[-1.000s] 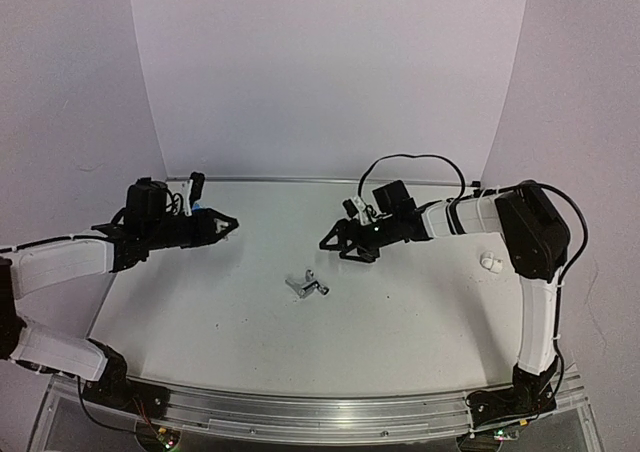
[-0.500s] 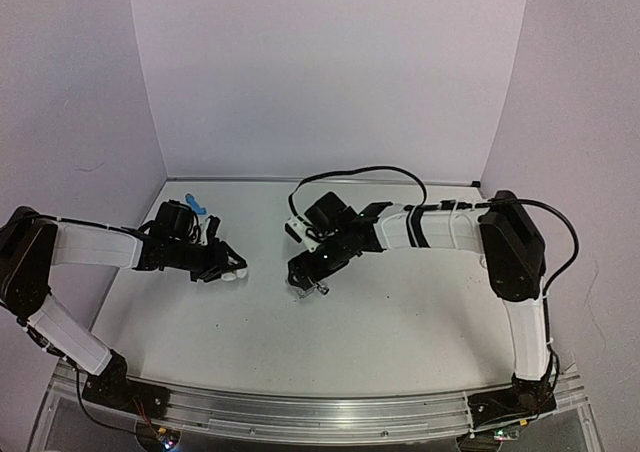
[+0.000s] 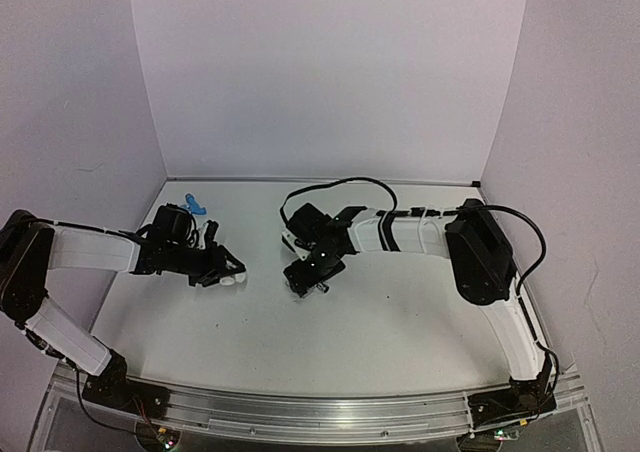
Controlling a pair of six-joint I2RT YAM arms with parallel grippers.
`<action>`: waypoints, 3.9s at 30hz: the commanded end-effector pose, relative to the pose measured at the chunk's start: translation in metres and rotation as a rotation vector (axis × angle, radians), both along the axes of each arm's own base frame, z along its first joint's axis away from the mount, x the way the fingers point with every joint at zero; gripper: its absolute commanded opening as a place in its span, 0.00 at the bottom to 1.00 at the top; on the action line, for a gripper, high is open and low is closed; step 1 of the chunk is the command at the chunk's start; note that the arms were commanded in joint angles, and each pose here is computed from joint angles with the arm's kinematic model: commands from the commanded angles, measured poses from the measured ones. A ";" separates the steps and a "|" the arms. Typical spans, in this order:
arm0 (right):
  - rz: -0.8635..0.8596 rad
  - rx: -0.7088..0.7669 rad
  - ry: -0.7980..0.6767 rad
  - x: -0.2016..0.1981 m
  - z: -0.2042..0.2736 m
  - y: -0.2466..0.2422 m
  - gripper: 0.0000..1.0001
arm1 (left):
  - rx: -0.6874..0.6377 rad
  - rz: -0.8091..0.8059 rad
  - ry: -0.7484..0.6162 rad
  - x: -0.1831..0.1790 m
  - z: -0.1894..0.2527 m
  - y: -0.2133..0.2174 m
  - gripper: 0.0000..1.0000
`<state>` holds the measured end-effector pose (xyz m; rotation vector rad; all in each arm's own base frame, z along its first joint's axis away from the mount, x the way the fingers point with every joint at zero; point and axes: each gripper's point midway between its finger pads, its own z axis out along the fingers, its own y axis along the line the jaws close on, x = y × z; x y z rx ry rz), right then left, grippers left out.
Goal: Install the water faucets
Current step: Place the adaptor at the center of the board, then pick up the water faucet from the center of the board, then pass from the right arm to the left, then pass from the left arm to the right
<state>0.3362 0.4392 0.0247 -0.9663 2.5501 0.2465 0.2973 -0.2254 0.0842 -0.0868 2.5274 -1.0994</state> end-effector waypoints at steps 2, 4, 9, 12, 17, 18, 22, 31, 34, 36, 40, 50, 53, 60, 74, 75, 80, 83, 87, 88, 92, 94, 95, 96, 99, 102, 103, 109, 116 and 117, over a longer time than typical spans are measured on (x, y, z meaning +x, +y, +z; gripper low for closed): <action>0.013 -0.048 -0.016 -0.002 0.003 -0.002 0.84 | -0.012 0.023 -0.011 0.004 0.004 -0.002 0.00; 0.014 -0.036 -0.013 -0.003 0.006 0.000 0.84 | 0.049 0.047 0.001 0.006 -0.003 0.001 0.00; 0.027 0.007 0.025 -0.012 0.009 0.004 0.84 | 0.380 0.054 0.108 -0.001 -0.034 0.011 0.00; 0.028 0.002 0.025 -0.013 0.008 0.002 0.84 | 0.553 0.026 0.174 -0.011 -0.048 0.017 0.00; 0.068 0.024 0.020 -0.022 0.011 0.007 0.86 | 0.805 -0.010 0.189 -0.019 -0.065 0.026 0.01; 0.078 0.035 0.024 -0.024 0.011 0.008 0.86 | 0.828 -0.020 0.196 -0.020 -0.070 0.025 0.04; 0.085 0.053 0.018 -0.026 0.011 0.011 0.87 | 0.841 -0.049 0.215 -0.021 -0.079 0.015 0.26; 0.045 0.047 -0.057 -0.015 0.002 0.005 0.68 | 0.712 -0.008 0.048 0.005 -0.013 -0.008 0.65; 0.015 0.071 -0.076 -0.012 0.005 0.005 0.53 | 0.631 -0.016 0.013 0.005 0.010 -0.018 0.75; 0.002 0.109 -0.096 -0.009 0.014 0.007 0.44 | 0.576 -0.008 -0.026 0.006 0.030 -0.022 0.80; -0.004 0.214 -0.137 -0.011 0.037 0.010 0.22 | 0.503 0.046 -0.126 0.010 0.076 -0.021 0.88; 0.227 0.704 -0.422 -0.054 0.177 0.003 0.23 | -0.249 -0.108 -0.450 -0.029 0.221 -0.081 0.80; 0.233 0.759 -0.469 -0.057 0.199 0.000 0.24 | -0.322 -0.167 -0.422 -0.033 0.220 -0.096 0.74; 0.232 0.803 -0.554 -0.058 0.230 0.005 0.24 | -0.351 -0.212 -0.346 -0.030 0.205 -0.118 0.64; 0.178 0.743 -0.620 -0.048 0.235 0.019 0.24 | -0.314 -0.211 -0.313 -0.027 0.184 -0.126 0.34; 0.171 0.736 -0.620 -0.047 0.233 0.019 0.24 | -0.313 -0.210 -0.316 -0.027 0.184 -0.126 0.33; 0.165 0.714 -0.616 -0.046 0.230 0.020 0.24 | -0.293 -0.194 -0.343 -0.024 0.185 -0.122 0.09; 0.154 0.690 -0.585 -0.045 0.224 0.021 0.31 | -0.282 -0.213 -0.369 -0.026 0.187 -0.121 0.00; 0.222 0.637 -0.397 -0.061 0.203 0.026 0.74 | -0.244 -0.308 -0.440 -0.032 0.191 -0.124 0.00; 0.258 0.638 -0.321 -0.072 0.198 0.025 0.81 | -0.226 -0.346 -0.456 -0.034 0.191 -0.126 0.00; 0.406 0.744 -0.021 -0.117 0.200 0.006 0.98 | -0.150 -0.523 -0.465 -0.047 0.180 -0.129 0.00; 0.458 0.819 0.115 -0.131 0.210 -0.010 0.98 | -0.153 -0.644 -0.480 -0.061 0.180 -0.130 0.00; 0.486 0.845 0.196 -0.139 0.213 -0.018 0.98 | -0.179 -0.703 -0.489 -0.070 0.184 -0.131 0.00; 0.493 0.854 0.238 -0.140 0.214 -0.026 0.98 | -0.206 -0.747 -0.498 -0.077 0.188 -0.131 0.00; 0.521 0.889 0.319 -0.141 0.219 -0.044 0.98 | -0.297 -0.863 -0.508 -0.097 0.199 -0.132 0.00; 0.585 0.931 0.371 -0.151 0.229 -0.045 0.94 | -0.362 -0.929 -0.476 -0.108 0.205 -0.134 0.00; 0.598 0.941 0.384 -0.151 0.231 -0.043 0.91 | -0.374 -0.941 -0.470 -0.110 0.205 -0.134 0.00; 0.617 0.983 0.420 -0.143 0.235 -0.028 0.65 | -0.393 -0.957 -0.469 -0.112 0.210 -0.135 0.00; 0.646 1.013 0.403 -0.144 0.241 -0.014 0.44 | -0.397 -0.960 -0.445 -0.110 0.207 -0.138 0.00; 0.641 1.013 0.404 -0.142 0.240 -0.012 0.41 | -0.402 -0.964 -0.441 -0.110 0.207 -0.138 0.00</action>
